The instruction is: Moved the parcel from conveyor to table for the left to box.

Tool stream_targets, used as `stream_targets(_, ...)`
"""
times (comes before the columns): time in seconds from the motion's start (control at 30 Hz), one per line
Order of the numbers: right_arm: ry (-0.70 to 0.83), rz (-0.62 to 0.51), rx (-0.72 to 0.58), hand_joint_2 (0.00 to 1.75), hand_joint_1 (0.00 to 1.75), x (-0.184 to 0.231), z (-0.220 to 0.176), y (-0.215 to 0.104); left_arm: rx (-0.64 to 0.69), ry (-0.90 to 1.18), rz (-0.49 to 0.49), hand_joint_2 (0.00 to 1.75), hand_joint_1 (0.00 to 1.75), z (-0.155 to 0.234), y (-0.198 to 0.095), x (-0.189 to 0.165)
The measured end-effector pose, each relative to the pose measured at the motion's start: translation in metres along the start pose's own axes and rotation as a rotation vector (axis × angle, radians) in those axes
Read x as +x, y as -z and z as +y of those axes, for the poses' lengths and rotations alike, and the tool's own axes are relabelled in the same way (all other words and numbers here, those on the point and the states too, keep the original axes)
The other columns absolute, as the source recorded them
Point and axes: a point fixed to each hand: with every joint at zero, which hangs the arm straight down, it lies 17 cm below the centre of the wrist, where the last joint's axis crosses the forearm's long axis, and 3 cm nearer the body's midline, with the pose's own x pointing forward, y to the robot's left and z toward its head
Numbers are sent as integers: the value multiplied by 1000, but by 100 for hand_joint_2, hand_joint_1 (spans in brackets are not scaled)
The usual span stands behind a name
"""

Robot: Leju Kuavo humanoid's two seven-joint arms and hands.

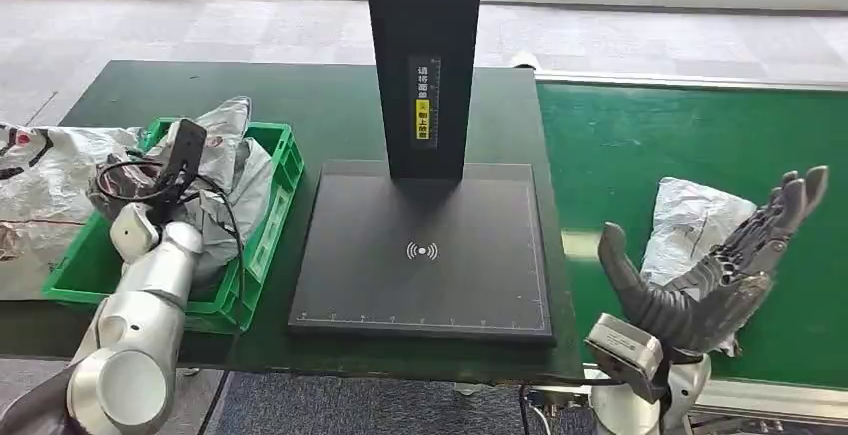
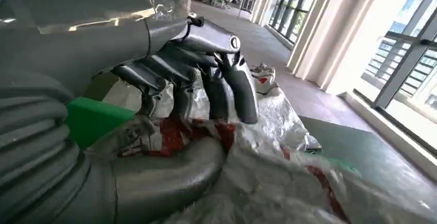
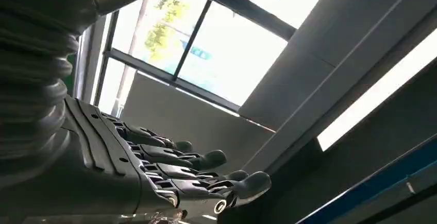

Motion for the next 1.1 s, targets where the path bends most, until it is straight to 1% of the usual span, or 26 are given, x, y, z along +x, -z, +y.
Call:
stream_targets(0.13, 0, 5, 7, 175, 0, -1, 2, -2, 63, -104, -95, 0, 0, 18, -5, 14)
stream_targets(0.27, 0, 8, 15, 175, 0, -3, 5, -4, 157, -216, -191, 0, 0, 50, -15, 33)
stream_targets(0.43, -1, 12, 19, 175, 0, -4, 6, -5, 250, -303, -238, 0, 0, 82, -23, 44)
stream_targets(0.53, -5, 13, 19, 175, 0, -5, 5, -5, 308, -417, -292, 0, 0, 101, -31, 55)
stream_targets(0.63, -16, 15, 21, 175, 0, -8, 4, -6, 362, -564, -300, 0, 0, 115, -41, 55)
stream_targets(0.73, -35, 21, 22, 175, 0, -13, 1, -8, 421, -660, -309, 0, 0, 131, -52, 53)
stream_targets(1.0, -58, 32, 24, 175, 0, -20, -4, -11, 478, -709, -317, 0, 0, 149, -63, 54)
stream_targets(1.1, -75, 39, 24, 175, 0, -25, -7, -12, 507, -754, -312, 0, 0, 156, -67, 49)
